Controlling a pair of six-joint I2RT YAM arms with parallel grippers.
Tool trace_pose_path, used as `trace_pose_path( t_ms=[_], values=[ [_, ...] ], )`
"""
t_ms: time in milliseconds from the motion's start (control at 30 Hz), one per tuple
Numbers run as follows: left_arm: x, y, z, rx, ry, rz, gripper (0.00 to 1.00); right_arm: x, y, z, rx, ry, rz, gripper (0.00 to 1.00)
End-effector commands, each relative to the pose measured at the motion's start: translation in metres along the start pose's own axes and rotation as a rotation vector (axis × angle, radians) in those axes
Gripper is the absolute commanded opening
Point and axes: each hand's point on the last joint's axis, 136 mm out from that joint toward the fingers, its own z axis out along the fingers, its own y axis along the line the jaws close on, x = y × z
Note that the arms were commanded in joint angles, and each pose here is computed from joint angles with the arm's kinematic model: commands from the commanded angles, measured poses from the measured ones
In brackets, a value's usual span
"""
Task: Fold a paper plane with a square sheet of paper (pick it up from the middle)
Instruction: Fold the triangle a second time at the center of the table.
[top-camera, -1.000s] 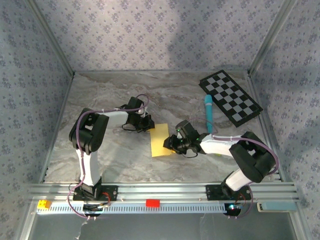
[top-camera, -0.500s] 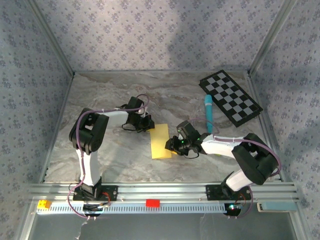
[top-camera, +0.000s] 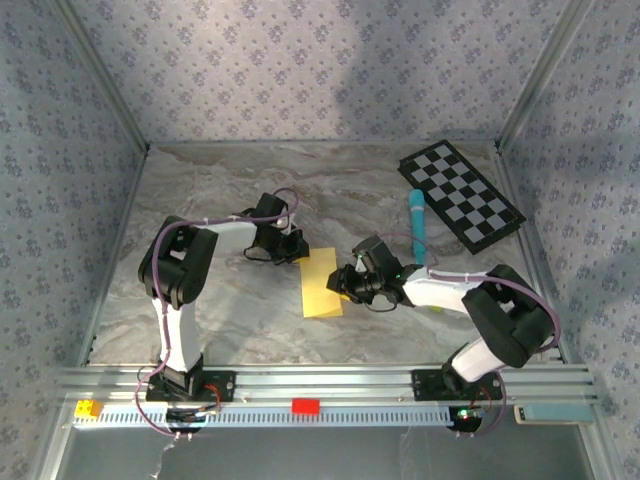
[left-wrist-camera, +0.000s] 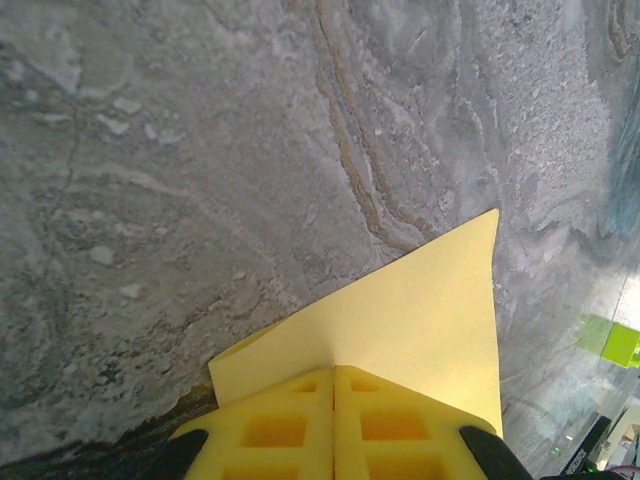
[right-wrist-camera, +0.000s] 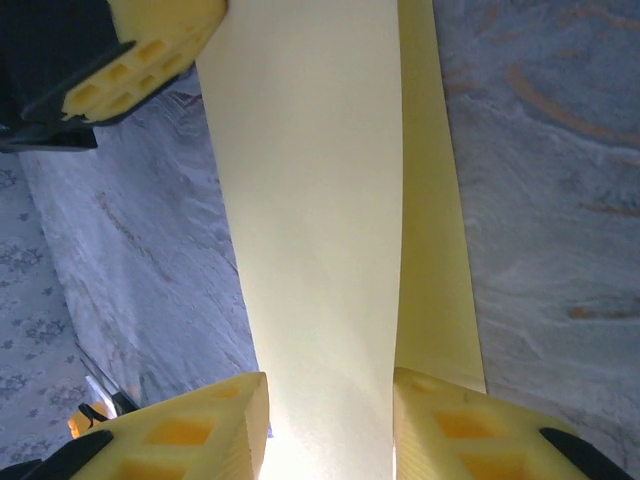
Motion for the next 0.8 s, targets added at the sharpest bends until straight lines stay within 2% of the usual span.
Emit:
trace_pose_path(
  t_ms=[0,267,500,633,767],
  values=[
    [0.006,0.011,0.006,-0.034,0.046,-0.013,0.07,-0.007,0.007,0.004,-0.046,0.01,0.018,0.36],
    [0.003,0.006,0.006,-0.018,0.046,0.001,0.07,-0.013,0.004,0.013,-0.077,0.026,0.038,0.36],
    [0.001,0.003,0.007,-0.008,0.047,0.008,0.07,-0.017,-0.001,0.018,-0.084,0.028,0.049,0.31],
    [-0.004,-0.005,0.003,0.015,0.031,0.021,0.12,-0.019,-0.005,0.019,-0.086,0.03,0.056,0.26],
    [-0.012,-0.023,-0.009,0.049,-0.008,0.053,0.22,-0.022,-0.008,0.018,-0.082,0.025,0.064,0.19]
  ],
)
